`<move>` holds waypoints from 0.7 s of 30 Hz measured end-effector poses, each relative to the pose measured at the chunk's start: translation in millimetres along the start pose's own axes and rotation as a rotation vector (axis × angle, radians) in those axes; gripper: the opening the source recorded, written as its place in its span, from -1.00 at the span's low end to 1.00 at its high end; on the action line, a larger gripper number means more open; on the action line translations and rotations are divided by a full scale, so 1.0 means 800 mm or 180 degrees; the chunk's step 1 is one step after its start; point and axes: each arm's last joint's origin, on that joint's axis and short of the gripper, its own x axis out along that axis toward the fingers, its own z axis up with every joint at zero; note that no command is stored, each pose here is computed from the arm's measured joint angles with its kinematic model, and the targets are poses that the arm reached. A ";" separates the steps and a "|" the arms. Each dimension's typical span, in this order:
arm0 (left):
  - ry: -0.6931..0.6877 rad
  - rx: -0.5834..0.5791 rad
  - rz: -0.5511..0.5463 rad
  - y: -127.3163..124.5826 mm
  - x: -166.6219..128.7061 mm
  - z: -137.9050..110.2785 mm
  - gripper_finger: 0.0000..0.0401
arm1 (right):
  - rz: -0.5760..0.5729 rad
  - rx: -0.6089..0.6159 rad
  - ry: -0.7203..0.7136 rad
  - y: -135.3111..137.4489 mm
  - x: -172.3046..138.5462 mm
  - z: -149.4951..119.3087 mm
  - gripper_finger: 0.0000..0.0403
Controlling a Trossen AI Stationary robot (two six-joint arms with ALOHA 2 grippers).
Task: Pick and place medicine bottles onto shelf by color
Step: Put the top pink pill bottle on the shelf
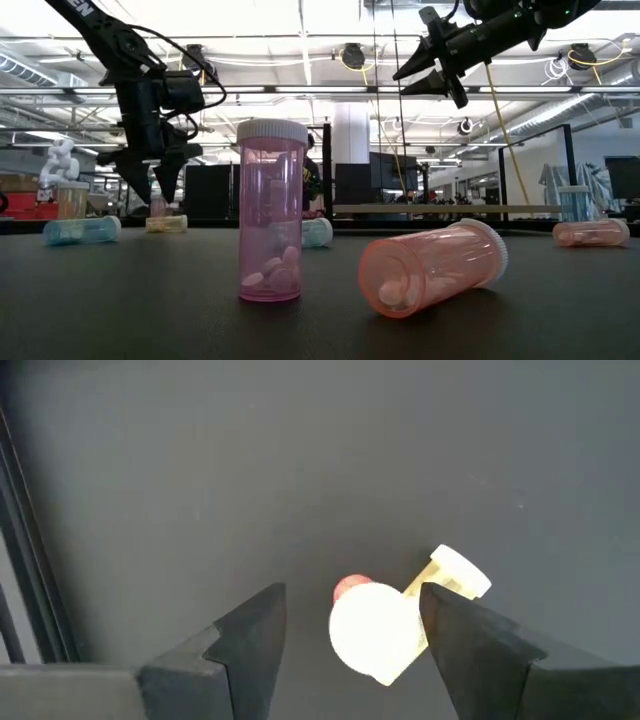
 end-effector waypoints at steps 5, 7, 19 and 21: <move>0.0003 0.0000 -0.0003 0.000 0.000 0.000 0.16 | 0.0008 0.0024 0.0005 0.000 0.000 0.000 -0.22; 0.0004 -0.0002 -0.0009 -0.001 0.000 -0.001 0.16 | 0.0015 0.0029 0.0009 0.000 0.000 0.000 -0.22; 0.0143 0.0027 0.0012 -0.007 0.012 -0.003 -0.29 | 0.0063 0.0080 0.0039 0.001 0.000 -0.001 -0.22; 0.0143 0.0041 0.0006 -0.008 0.013 -0.003 -0.36 | 0.0066 0.0082 0.0041 0.001 0.000 -0.001 -0.22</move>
